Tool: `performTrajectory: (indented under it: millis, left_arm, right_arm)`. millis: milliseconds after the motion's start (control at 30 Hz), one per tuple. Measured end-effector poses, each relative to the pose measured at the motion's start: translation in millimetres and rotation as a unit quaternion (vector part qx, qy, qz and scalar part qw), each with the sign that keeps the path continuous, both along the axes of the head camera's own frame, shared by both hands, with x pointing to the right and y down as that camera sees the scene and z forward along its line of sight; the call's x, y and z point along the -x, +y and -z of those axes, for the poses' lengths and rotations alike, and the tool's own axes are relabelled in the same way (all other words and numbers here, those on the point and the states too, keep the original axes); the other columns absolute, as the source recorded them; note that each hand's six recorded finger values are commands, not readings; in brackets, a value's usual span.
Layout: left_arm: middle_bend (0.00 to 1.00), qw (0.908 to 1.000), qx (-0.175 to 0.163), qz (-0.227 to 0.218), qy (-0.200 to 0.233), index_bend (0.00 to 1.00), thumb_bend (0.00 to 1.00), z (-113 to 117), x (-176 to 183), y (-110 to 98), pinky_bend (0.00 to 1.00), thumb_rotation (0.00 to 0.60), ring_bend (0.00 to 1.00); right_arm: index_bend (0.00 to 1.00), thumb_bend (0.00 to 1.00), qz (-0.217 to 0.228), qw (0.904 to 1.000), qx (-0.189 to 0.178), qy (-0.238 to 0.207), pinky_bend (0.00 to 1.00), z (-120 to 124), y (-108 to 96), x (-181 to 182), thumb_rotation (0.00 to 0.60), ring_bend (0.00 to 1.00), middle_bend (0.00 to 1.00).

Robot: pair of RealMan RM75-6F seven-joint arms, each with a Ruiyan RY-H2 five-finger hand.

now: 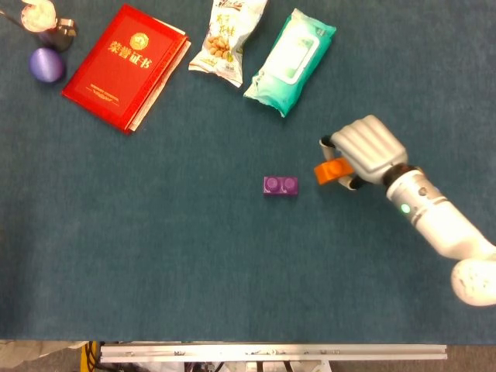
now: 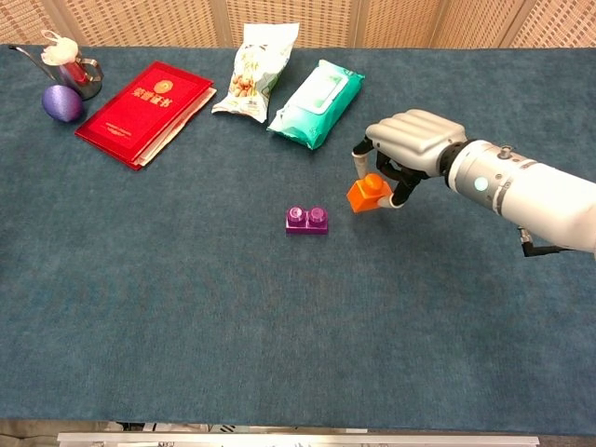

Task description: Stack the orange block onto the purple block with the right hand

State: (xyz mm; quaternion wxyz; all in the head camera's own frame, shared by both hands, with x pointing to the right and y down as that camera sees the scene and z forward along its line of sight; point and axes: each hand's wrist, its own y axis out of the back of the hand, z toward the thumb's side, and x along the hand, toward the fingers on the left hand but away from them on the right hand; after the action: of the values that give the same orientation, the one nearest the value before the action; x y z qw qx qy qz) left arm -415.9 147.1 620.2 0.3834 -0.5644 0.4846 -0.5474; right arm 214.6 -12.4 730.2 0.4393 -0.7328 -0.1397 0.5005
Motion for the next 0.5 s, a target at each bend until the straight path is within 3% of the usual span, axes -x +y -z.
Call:
performTrajectory:
  millis: [500]
  left_arm:
    - [0.26, 0.9998, 0.008, -0.017, 0.002, 0.28, 0.29, -2.7, -7.6, 0.5, 0.1, 0.6, 0.2]
  right_arm:
    - [0.64, 0.2, -0.047, 0.9989, 0.009, -0.002, 0.99, 6.0, 6.9, 37.1, 0.6, 0.92, 0.91]
